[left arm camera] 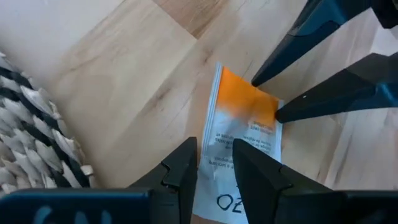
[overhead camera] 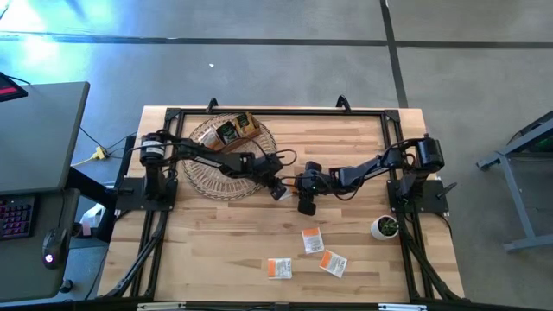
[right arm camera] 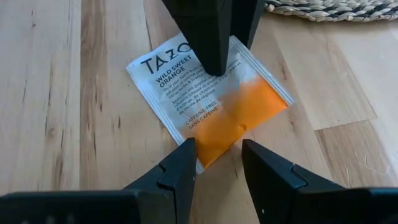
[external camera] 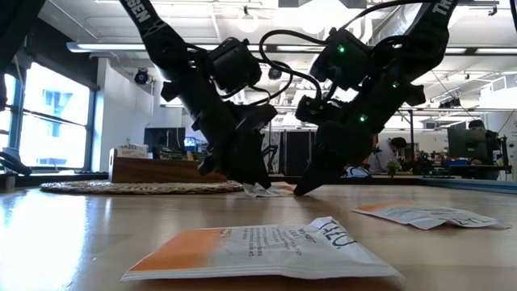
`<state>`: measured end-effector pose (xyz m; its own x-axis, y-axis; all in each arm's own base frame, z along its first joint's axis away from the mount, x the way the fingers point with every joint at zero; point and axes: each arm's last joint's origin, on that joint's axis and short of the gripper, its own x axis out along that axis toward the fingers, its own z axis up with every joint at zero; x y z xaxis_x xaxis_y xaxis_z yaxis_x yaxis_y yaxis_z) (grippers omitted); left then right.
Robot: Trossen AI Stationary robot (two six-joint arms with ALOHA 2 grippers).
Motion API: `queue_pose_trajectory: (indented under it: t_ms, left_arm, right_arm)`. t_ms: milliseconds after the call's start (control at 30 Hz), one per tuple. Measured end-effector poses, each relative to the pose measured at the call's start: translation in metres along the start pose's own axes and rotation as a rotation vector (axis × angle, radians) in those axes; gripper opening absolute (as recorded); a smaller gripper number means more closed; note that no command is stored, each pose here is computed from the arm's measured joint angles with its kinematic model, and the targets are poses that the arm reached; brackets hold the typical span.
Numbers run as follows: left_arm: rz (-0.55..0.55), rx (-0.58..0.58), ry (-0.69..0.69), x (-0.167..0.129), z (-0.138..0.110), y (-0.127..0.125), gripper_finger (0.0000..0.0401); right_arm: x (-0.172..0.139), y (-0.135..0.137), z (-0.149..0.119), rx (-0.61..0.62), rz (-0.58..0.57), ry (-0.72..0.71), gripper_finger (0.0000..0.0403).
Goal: Pick & Place Tea
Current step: Put the orange tea bag into the left section of the wooden organizer
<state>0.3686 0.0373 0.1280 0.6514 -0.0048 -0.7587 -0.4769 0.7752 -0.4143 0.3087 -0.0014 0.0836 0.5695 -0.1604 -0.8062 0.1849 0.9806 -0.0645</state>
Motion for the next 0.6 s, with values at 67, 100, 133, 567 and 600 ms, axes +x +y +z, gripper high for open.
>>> queue_pose_trajectory:
  t_ms: [67, 100, 133, 567, 600]
  left_arm:
    - [-0.013, -0.003, 0.003, -0.002, 0.0, -0.001, 0.0103]
    - [-0.018, -0.003, 0.005, -0.002, 0.0, -0.002, 0.0101]
    - [-0.019, -0.002, 0.005, -0.002, 0.0, -0.002, 0.0097]
    - [-0.048, 0.029, 0.026, -0.007, 0.0, -0.004, 0.0018]
    - [-0.053, 0.04, 0.021, -0.013, 0.002, -0.006, 0.0012]
  right_arm:
    - [0.0, 0.0, 0.0, 0.0, 0.0, 0.0, 0.0129]
    - [0.0, 0.0, 0.0, 0.0, -0.001, 0.0, 0.0129]
    - [0.0, 0.0, 0.0, 0.0, -0.001, 0.0, 0.0129]
    - [-0.001, 0.0, 0.001, -0.041, 0.009, -0.011, 0.0129]
    - [-0.003, 0.0, 0.003, -0.056, 0.019, -0.016, 0.0129]
